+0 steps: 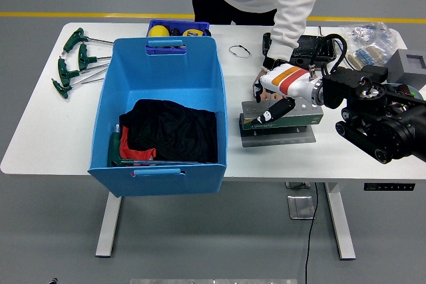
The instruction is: Lift tool from toolbox,place it in box,lift tool from toolbox,place it in box
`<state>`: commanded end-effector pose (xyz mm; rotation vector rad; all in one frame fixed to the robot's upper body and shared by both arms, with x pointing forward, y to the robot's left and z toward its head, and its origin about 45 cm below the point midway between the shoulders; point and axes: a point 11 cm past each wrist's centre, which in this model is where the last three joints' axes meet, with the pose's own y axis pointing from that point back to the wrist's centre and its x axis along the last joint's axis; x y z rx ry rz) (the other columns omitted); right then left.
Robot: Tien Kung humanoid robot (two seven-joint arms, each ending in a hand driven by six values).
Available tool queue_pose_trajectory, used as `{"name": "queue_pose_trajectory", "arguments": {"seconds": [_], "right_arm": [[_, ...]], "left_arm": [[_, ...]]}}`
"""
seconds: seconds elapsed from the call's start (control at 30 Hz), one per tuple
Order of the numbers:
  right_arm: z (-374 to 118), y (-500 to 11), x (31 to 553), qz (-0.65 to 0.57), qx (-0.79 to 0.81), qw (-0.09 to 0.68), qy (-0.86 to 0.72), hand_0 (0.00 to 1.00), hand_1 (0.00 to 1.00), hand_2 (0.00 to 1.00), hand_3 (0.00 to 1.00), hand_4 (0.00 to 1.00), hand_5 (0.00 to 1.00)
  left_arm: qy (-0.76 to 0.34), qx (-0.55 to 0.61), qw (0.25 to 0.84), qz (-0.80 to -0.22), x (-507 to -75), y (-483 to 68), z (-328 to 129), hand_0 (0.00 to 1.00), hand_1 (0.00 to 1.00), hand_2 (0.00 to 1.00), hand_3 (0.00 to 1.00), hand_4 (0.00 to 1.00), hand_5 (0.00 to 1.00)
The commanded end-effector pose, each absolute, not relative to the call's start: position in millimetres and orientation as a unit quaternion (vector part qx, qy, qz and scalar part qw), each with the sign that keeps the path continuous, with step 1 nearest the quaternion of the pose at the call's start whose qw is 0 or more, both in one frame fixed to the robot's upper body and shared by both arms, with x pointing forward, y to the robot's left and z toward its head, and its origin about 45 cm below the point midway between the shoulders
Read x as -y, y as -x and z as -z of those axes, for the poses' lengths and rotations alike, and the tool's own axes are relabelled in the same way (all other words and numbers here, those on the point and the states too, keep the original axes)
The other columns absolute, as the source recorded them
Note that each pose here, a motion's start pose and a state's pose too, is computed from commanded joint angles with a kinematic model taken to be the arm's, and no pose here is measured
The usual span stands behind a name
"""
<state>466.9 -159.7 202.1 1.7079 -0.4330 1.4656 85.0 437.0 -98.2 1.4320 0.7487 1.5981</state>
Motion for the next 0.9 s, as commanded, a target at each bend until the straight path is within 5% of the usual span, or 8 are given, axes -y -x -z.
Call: {"name": "queue_pose_trajectory", "arguments": {"seconds": [0.9], "right_arm": [[-213.1, -469.3, 130.1, -0.667, 0.091, 0.397, -0.624, 0.710, 0.597, 0.646, 0.523, 0.998, 0.797]], "left_arm": [[-0.565, -0.293, 0.428, -0.642, -436.2, -95.6, 96.3, 0.730, 0.656, 0.739, 0.746, 0.759, 0.738]]}}
